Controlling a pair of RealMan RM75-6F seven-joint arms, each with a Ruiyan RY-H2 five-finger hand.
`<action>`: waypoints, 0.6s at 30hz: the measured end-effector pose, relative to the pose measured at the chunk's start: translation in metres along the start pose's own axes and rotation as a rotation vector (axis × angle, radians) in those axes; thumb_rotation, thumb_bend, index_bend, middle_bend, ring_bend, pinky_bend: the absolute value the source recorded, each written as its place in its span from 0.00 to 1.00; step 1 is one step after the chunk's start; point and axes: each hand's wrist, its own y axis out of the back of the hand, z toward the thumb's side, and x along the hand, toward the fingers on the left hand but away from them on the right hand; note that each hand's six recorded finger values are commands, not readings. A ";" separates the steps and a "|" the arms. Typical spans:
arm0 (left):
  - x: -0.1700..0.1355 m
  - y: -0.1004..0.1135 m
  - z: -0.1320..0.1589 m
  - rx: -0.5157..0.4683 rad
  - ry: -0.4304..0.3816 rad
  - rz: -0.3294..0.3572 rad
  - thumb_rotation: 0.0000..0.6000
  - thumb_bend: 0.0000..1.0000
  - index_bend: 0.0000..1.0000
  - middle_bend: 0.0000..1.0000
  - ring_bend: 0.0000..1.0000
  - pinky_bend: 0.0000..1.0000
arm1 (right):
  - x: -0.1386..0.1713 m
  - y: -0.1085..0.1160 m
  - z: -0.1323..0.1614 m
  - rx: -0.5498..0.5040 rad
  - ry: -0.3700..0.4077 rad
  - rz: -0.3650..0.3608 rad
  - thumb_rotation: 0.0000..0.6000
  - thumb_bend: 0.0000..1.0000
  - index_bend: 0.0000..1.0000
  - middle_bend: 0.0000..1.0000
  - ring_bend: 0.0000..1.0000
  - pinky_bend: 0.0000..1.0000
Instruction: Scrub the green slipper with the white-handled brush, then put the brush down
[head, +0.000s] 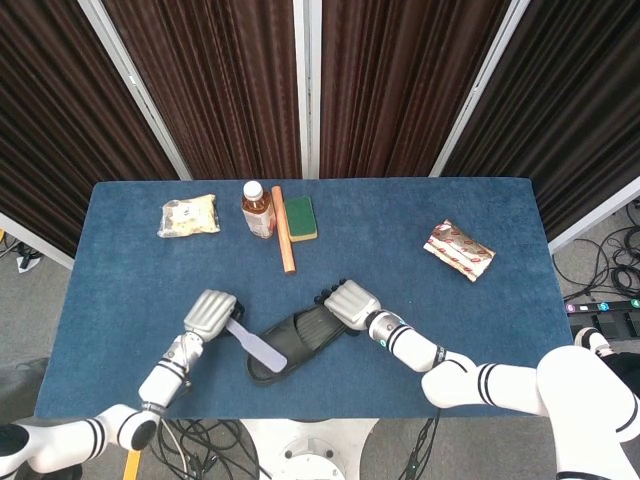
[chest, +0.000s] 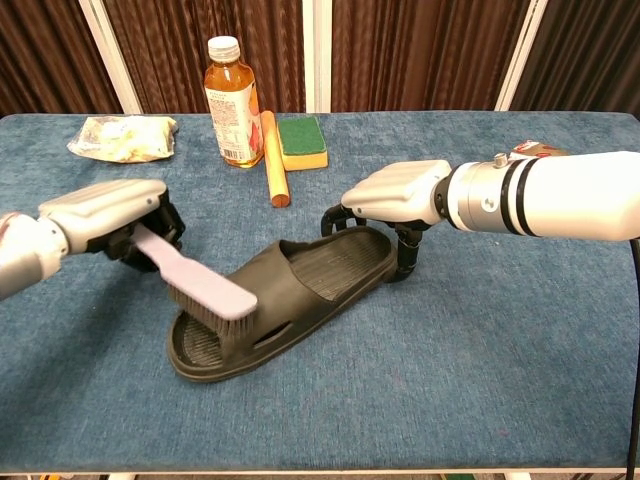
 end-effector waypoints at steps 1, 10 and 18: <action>0.004 0.001 -0.001 -0.003 0.015 0.006 1.00 0.85 1.00 1.00 1.00 1.00 | 0.000 0.000 0.000 0.001 0.000 0.001 1.00 0.31 0.41 0.42 0.25 0.24; 0.032 0.021 -0.028 -0.061 0.165 0.074 1.00 0.85 1.00 1.00 1.00 1.00 | -0.001 0.000 0.001 0.002 0.000 0.001 1.00 0.31 0.41 0.42 0.25 0.24; 0.004 0.026 -0.012 -0.091 0.068 0.090 1.00 0.85 1.00 1.00 1.00 1.00 | -0.003 0.000 0.002 0.001 0.001 0.004 1.00 0.31 0.41 0.42 0.25 0.24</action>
